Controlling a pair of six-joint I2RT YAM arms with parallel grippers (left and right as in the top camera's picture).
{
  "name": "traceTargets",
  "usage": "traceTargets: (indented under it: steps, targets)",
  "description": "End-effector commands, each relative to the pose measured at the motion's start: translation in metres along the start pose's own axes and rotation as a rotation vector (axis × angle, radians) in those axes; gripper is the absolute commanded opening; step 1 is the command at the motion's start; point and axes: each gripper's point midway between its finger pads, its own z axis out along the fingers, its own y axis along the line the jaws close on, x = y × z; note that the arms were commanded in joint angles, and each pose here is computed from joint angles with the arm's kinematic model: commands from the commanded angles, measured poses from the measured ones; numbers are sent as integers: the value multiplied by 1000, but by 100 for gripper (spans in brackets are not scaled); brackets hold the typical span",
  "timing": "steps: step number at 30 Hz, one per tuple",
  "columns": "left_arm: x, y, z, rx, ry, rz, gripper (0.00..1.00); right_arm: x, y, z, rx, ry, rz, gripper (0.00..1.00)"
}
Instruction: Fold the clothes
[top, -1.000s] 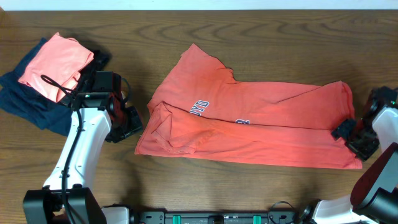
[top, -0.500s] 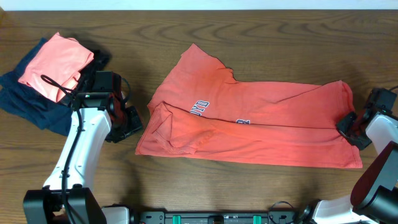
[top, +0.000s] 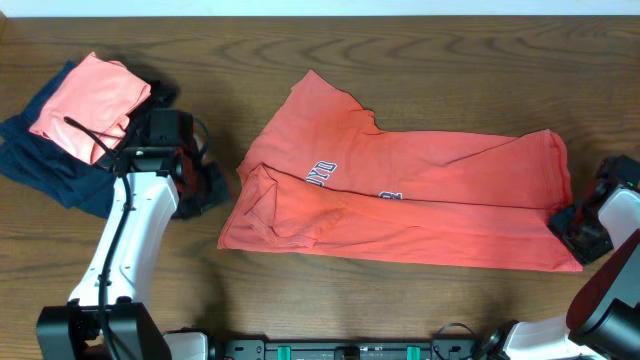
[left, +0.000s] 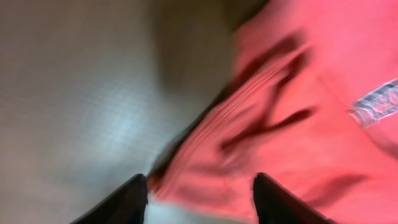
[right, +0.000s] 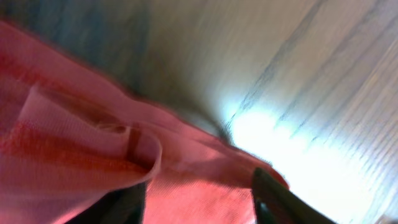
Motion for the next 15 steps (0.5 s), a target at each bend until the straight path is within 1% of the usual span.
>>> traceTargets:
  steps: [1,4,6,9,12,15]
  targets:
    - [-30,-47,-21,162,-114,157,65,-22,31,-35,-192,-33,-47,59]
    - [-49,-78,-20,211,-207,257,68,-27,62,-77,-379,-51,-198,63]
    - [-56,-94,-14,228,-236,333,69,-23,68,-94,-420,-54,-250,63]
    - [-69,-116,3,241,-272,437,71,-9,73,-112,-448,-47,-308,66]
    - [-89,-131,24,245,-281,465,72,8,77,-120,-463,-26,-378,67]
    - [-114,-143,44,240,-284,498,72,18,78,-122,-457,-1,-404,68]
